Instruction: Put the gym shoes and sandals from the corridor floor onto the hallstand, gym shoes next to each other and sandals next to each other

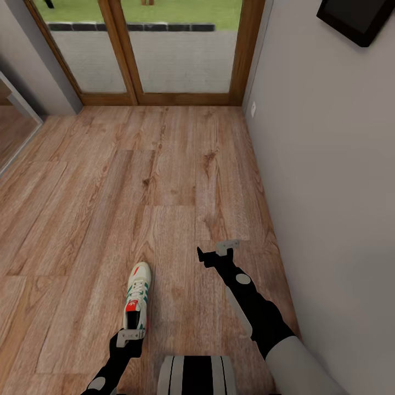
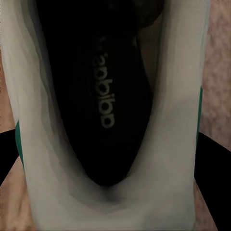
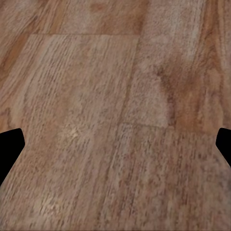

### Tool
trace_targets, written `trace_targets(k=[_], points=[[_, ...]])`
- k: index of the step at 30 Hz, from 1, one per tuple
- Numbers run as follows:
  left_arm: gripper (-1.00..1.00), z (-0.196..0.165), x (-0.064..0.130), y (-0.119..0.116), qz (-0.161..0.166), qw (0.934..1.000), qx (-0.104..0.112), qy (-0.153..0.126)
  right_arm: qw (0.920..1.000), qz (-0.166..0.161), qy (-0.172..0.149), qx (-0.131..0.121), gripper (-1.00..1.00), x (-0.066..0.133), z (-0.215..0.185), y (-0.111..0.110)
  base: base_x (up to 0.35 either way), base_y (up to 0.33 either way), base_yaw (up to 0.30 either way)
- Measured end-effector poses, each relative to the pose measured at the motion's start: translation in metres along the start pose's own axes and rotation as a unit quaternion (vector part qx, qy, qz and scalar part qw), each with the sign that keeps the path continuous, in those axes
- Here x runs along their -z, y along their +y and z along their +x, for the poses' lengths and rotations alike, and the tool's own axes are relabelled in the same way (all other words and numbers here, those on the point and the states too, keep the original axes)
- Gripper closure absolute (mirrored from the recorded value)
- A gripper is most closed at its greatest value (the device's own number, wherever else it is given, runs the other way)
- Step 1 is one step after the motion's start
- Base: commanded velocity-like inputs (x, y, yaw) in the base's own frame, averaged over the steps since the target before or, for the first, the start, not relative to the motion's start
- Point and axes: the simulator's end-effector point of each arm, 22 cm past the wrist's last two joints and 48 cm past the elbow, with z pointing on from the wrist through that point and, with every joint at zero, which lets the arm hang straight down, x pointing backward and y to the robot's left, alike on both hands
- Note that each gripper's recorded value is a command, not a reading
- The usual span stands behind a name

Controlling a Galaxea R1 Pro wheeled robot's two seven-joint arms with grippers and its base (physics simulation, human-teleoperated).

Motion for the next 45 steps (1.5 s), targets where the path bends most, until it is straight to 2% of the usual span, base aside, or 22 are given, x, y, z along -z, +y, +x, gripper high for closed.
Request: trace_targets(k=[6, 28, 29, 30, 32, 33, 35, 37, 38, 45], points=[[1.00, 0.000, 0.000, 0.002, -0.001, 1.0000, -0.002, 0.000, 1.0000, 0.000, 0.000, 0.000, -1.00, 0.000, 0.000, 0.000, 0.000, 0.000, 0.000], [1.00, -0.043, 0.010, 0.008, -0.002, 0.9993, -0.013, -0.036, 0.9992, 0.001, -0.037, 0.017, -1.00, 0.021, -0.051, 0.006, 0.000, 0.000, 0.000], [1.00, -0.041, 0.012, 0.012, -0.005, 0.9993, -0.015, -0.034, 0.9991, 0.002, -0.039, 0.017, -1.00, 0.022, -0.053, 0.006, 0.000, 0.000, 0.000], [1.00, -0.040, 0.015, 0.033, -0.025, 0.9989, -0.021, -0.033, 0.9991, 0.002, -0.038, 0.018, -1.00, 0.022, -0.053, 0.006, 0.000, 0.000, 0.000], [1.00, -0.044, 0.018, 0.047, -0.037, 0.9983, -0.025, -0.037, 0.9995, 0.004, -0.025, 0.020, -1.00, 0.023, -0.041, 0.005, 0.000, 0.000, -0.019], [1.00, -0.045, 0.020, 0.056, -0.048, 0.9978, -0.021, -0.040, 0.9996, 0.016, 0.008, 0.024, -1.00, 0.022, 0.001, -0.010, 0.000, 0.000, -0.049], [1.00, -0.048, 0.022, 0.053, -0.045, 0.9978, -0.024, -0.043, 0.9990, 0.026, 0.018, 0.031, -1.00, 0.025, 0.012, -0.025, 0.000, 0.000, -0.069], [1.00, -0.032, 0.029, 0.051, -0.045, 0.9983, -0.021, -0.031, 0.9973, 0.048, 0.035, 0.042, -1.00, 0.033, 0.047, -0.058, 0.000, 0.000, -0.094], [1.00, -0.028, 0.032, 0.053, -0.047, 0.9983, -0.020, -0.027, 0.9969, 0.054, 0.036, 0.045, -1.00, 0.037, 0.060, -0.065, 0.000, 0.000, -0.101], [1.00, -0.024, 0.041, 0.057, -0.055, 0.9982, -0.006, -0.021, 0.9962, 0.064, 0.029, 0.051, -1.00, 0.053, 0.082, -0.075, 0.000, 0.000, -0.115]])
